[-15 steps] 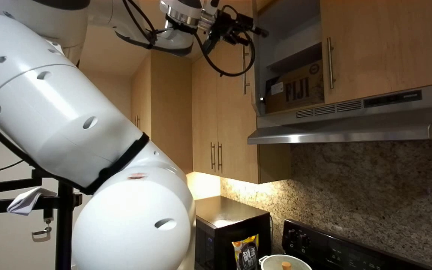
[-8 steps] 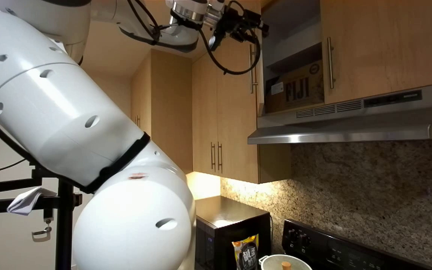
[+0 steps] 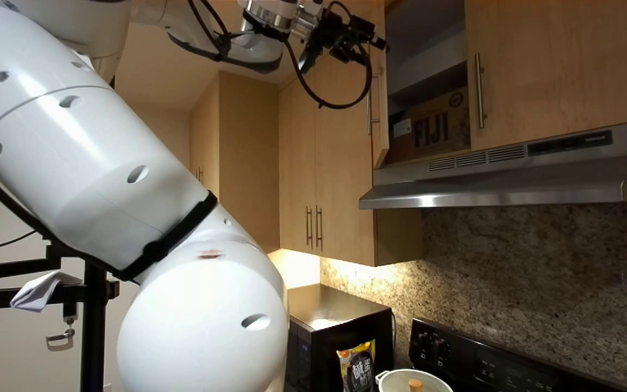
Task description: Close the top left cabinet door
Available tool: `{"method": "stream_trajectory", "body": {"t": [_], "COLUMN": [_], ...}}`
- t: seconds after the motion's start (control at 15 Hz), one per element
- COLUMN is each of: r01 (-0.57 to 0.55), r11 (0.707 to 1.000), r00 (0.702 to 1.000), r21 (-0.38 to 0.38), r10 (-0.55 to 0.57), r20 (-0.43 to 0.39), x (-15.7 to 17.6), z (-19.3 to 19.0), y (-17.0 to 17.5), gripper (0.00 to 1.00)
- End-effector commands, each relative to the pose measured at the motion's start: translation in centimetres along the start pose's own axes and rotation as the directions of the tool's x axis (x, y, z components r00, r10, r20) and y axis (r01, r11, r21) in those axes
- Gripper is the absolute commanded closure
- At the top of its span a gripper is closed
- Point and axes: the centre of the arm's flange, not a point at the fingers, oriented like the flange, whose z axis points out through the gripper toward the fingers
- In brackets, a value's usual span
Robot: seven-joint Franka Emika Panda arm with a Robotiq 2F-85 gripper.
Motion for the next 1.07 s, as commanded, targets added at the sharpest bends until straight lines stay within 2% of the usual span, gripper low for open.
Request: {"method": "stream_trajectory", "body": {"t": [0.0, 0.2, 0.33, 0.73, 1.0], "r01": [0.039, 0.083, 0.107, 0.215, 0.268], "r11": [0.998, 0.992, 0.989, 0.972, 0.959], "r00": [0.999, 0.996, 0.992, 0.97, 0.956], "r21": [0.057, 0.09, 0.099, 0.095, 0.088], "r10": [-0.04, -0.086, -0.112, -0.224, -0.276], "r20": [0.021, 0.032, 0.054, 0.09, 0.097], "x": [-1.8, -3.0, -3.5, -4.7, -4.4], "z": [-4.1, -6.2, -6.1, -2.3, 0.2], "y": [-0.9, -2.8, -3.9, -6.2, -6.7], "gripper": [0.0, 0.0, 0.0, 0.0, 0.0]}}
